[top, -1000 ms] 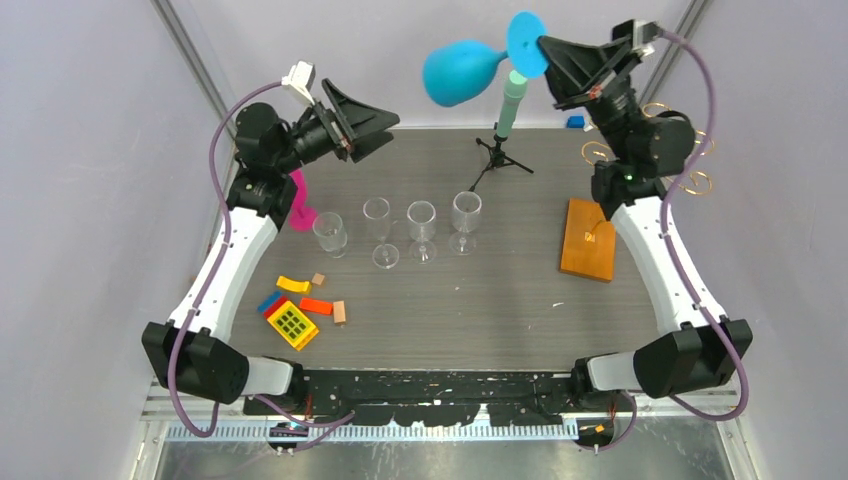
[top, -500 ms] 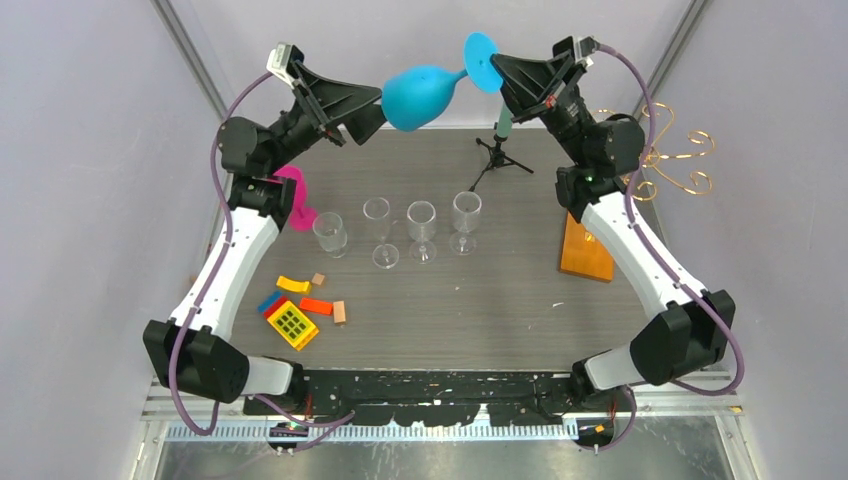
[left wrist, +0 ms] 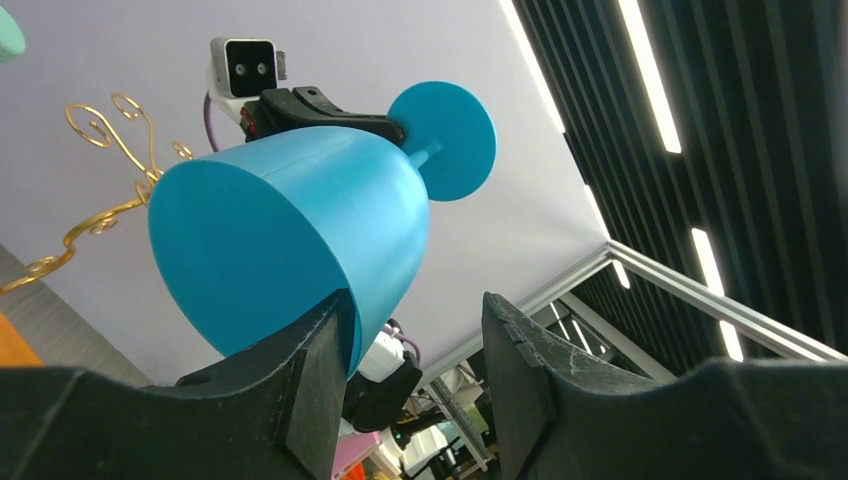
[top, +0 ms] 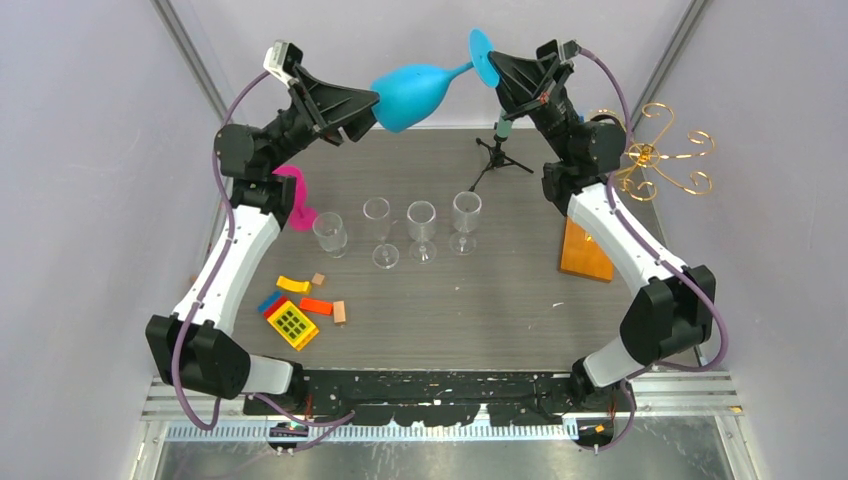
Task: Take the wine glass off the wine glass rack
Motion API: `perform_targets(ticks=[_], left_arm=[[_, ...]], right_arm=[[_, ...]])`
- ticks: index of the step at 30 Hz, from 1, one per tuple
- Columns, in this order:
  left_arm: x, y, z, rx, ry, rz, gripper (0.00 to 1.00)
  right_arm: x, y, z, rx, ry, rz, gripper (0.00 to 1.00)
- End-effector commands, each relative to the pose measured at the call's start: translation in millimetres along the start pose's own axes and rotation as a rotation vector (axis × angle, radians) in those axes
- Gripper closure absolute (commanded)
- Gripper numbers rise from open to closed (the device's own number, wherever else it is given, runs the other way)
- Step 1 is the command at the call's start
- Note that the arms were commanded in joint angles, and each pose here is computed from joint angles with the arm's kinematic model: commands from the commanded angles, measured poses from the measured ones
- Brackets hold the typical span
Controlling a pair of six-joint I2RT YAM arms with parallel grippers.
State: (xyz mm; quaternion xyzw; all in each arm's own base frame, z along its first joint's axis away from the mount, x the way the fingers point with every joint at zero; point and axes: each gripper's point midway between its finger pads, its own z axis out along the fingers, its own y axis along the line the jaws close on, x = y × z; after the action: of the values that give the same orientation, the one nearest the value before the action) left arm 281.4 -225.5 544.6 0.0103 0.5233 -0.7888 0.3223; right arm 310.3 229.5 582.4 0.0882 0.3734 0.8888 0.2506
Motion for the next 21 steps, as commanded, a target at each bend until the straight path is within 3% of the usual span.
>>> perform_targets(ticks=[1, 5, 8, 13, 14, 16, 19, 21], left_arm=[[12.4, -28.1, -1.4, 0.083, 0.056, 0.090, 0.49], [13.4, -28.2, -0.9, 0.085, 0.065, 0.095, 0.52], [13.9, -29.3, -0.8, 0.088, 0.070, 0.105, 0.60], [16.1, -34.1, -1.7, 0.099, 0.068, 0.168, 0.98], [15.7, -34.0, -1.9, 0.093, 0.064, 0.180, 1.00], [15.6, -31.5, -2.2, 0.067, 0.056, 0.210, 1.00], [17.1, -29.3, -3.8, 0.011, 0.054, 0.288, 1.00], [16.3, -24.5, -4.8, -0.042, 0.058, 0.346, 1.00]], right_arm=[[9.1, -0.7, 3.8, -0.028, 0.056, 0.035, 1.00], [9.8, -11.3, 5.6, -0.007, 0.069, 0.056, 1.00], [8.1, -17.8, 6.3, 0.004, 0.072, 0.070, 1.00], [12.5, -22.7, 8.8, 0.029, 0.117, 0.066, 0.98], [14.5, -22.9, 9.4, 0.034, 0.131, 0.060, 0.97], [15.4, -26.9, 9.7, 0.057, 0.138, 0.050, 0.88], [15.6, -33.0, 8.8, 0.091, 0.133, 0.022, 0.60], [14.5, -38.2, 7.2, 0.117, 0.122, -0.007, 0.47]])
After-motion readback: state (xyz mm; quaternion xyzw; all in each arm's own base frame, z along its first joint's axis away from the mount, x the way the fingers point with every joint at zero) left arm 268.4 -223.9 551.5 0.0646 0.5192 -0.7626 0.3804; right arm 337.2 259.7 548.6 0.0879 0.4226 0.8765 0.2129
